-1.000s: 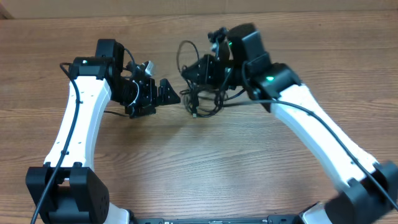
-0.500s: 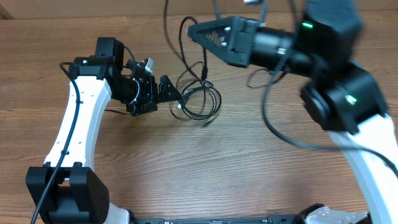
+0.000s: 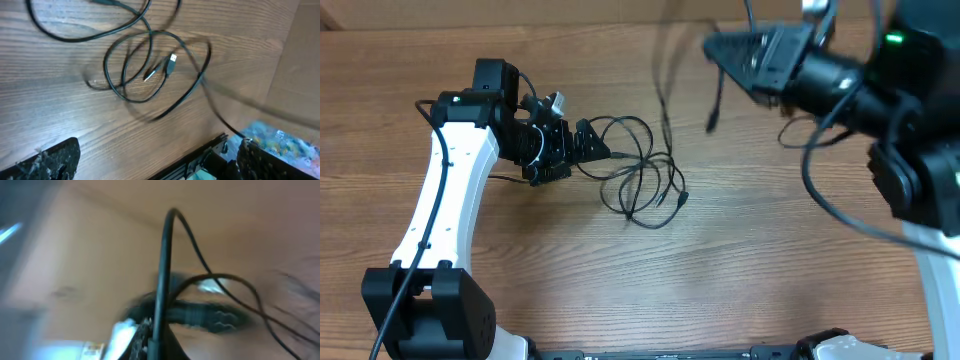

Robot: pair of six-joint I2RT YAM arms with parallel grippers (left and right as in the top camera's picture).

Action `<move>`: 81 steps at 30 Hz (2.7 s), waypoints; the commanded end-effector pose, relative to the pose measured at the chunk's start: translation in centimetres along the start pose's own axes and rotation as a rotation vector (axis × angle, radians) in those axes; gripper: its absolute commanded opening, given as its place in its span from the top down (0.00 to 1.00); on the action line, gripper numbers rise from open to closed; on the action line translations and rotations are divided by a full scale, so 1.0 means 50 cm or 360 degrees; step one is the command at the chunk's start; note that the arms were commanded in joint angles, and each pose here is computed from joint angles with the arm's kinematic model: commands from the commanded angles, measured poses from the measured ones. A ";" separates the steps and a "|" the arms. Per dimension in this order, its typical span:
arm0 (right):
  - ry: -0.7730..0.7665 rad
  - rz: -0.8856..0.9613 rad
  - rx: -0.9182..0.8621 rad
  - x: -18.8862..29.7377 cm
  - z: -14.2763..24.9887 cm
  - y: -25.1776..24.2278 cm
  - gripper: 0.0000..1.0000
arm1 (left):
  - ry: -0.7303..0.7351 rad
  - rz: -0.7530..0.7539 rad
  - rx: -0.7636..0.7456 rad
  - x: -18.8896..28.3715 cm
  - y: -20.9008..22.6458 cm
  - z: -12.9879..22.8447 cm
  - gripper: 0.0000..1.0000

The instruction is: Untangle cables

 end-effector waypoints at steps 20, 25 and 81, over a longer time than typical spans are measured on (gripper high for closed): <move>0.0088 0.1338 -0.0078 -0.147 -0.023 -0.374 0.00 | 0.0017 -0.0338 -0.0001 -0.029 -0.008 -0.003 0.01; 0.0151 0.1581 -0.0107 -0.218 -0.020 -0.479 0.00 | 0.0033 -0.0409 0.0019 -0.028 0.000 0.002 0.00; -0.0600 -0.1556 0.0447 0.413 0.018 0.448 0.96 | 0.0092 0.0034 -0.0322 -0.035 -0.061 0.012 0.00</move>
Point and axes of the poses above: each gripper's point midway between its finger pads, its own x axis back along the fingers, its own y axis along the line the jaws close on, z = x × y, the point moved 6 cm from there along x, back along the fingers, and after that the axes turned 12 degrees about -x, right-handed, at the moved point
